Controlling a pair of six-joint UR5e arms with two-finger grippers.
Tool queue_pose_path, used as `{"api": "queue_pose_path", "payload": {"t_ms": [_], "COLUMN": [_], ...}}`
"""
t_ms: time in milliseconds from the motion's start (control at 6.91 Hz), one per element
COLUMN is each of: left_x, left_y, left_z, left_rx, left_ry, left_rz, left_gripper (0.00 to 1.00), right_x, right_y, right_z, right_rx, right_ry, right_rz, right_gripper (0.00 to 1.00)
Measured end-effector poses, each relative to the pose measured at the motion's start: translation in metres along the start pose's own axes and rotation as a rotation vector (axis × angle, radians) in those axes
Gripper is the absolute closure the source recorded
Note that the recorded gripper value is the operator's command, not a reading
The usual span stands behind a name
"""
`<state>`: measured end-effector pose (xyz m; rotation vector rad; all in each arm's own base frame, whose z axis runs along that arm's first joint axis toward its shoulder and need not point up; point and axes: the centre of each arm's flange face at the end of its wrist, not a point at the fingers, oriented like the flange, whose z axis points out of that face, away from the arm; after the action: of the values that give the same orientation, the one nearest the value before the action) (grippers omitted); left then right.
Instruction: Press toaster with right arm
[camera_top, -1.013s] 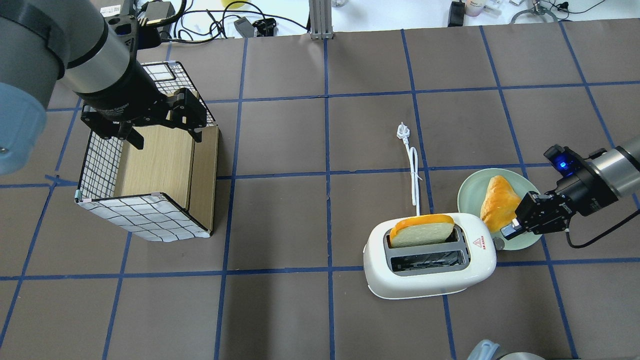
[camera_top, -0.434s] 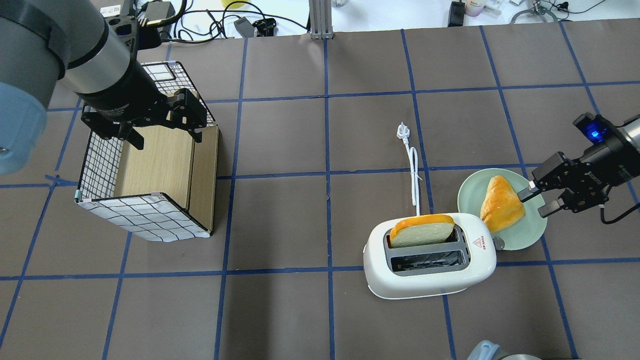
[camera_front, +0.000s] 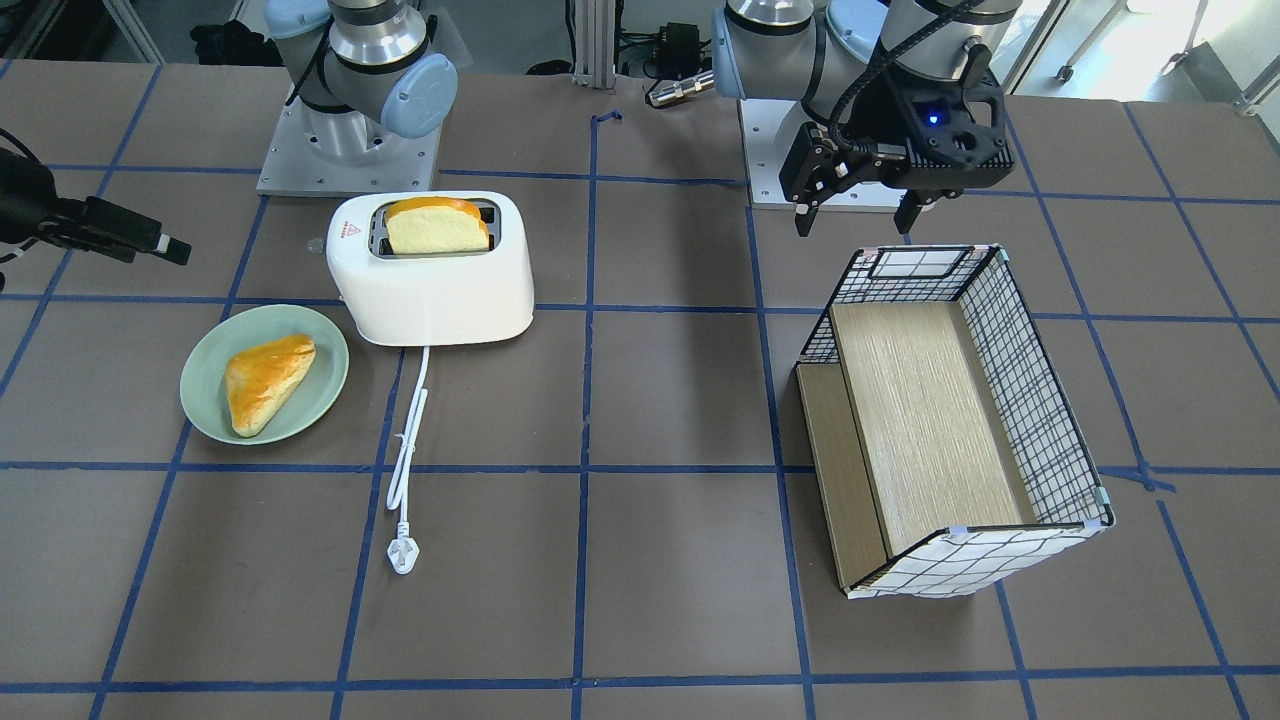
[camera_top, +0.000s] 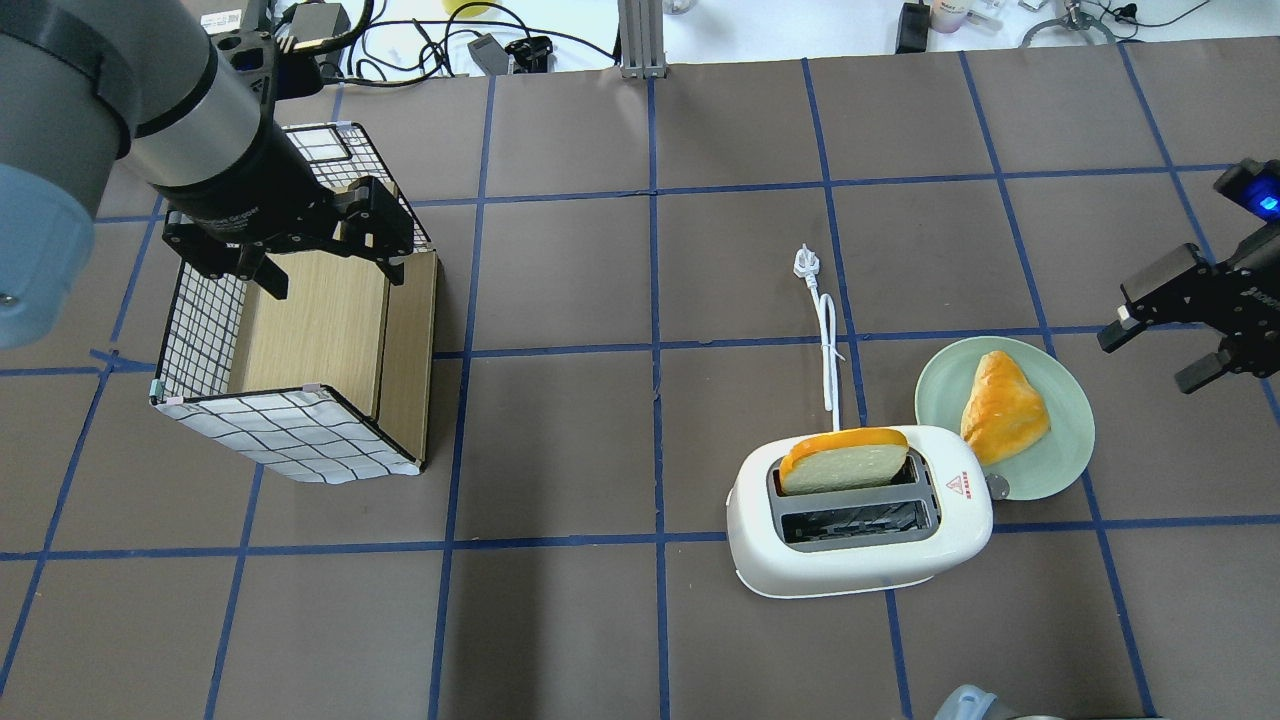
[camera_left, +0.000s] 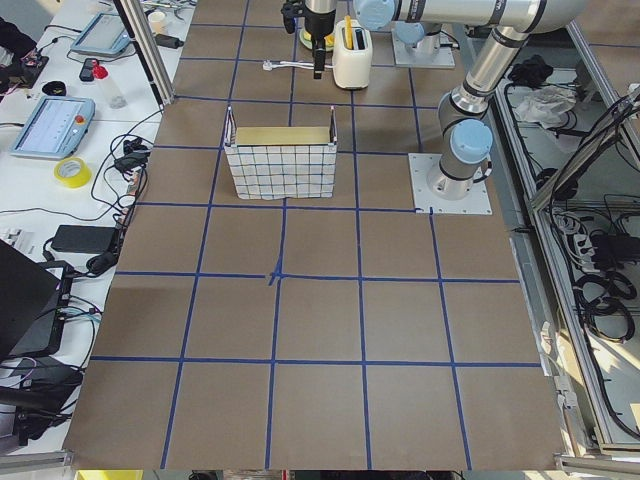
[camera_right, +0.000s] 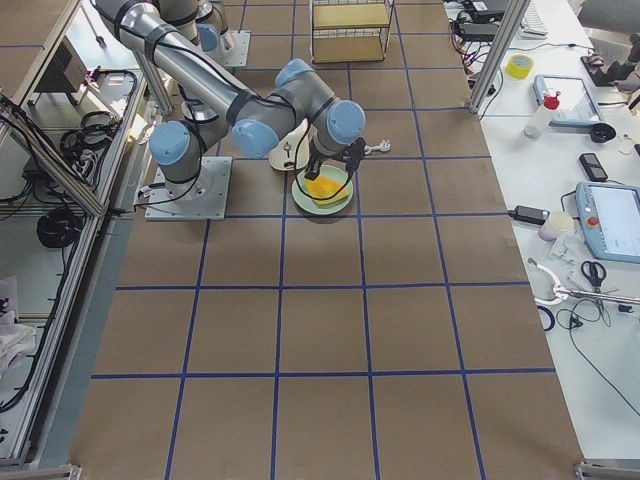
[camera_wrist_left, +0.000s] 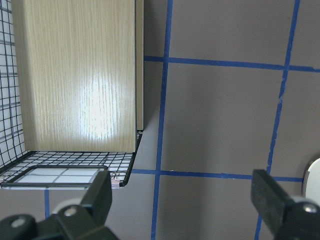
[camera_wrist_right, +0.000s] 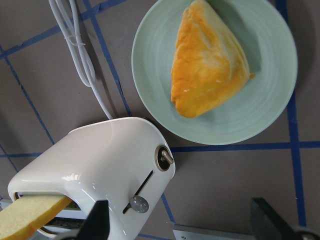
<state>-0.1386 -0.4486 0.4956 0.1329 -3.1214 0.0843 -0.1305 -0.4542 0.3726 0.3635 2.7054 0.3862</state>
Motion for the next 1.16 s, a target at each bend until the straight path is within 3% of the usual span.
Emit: {"api": "queue_pose_path", "payload": {"t_ms": [289,434,1013,1158], "left_x": [0.0,0.0,0.0,0.0], "left_y": [0.0,0.0,0.0,0.0], "left_z": [0.0,0.0,0.0,0.0], "left_rx": [0.0,0.0,0.0,0.0], "left_ry": [0.001,0.0,0.001,0.001], "left_rz": [0.0,0.0,0.0,0.0], "left_gripper": [0.0,0.0,0.0,0.0], "right_x": [-0.044,-0.07,-0.202,-0.225], "right_y": [0.005,0.01,0.037,0.042], "right_z": [-0.035,-0.047,-0.035,-0.027], "right_rx": [0.055,0.087,0.184,0.21], "right_ry": [0.136,0.175,0.283,0.307], "right_rz": [0.035,0.043,-0.118,-0.114], "right_gripper": [0.0,0.0,0.0,0.0]}}
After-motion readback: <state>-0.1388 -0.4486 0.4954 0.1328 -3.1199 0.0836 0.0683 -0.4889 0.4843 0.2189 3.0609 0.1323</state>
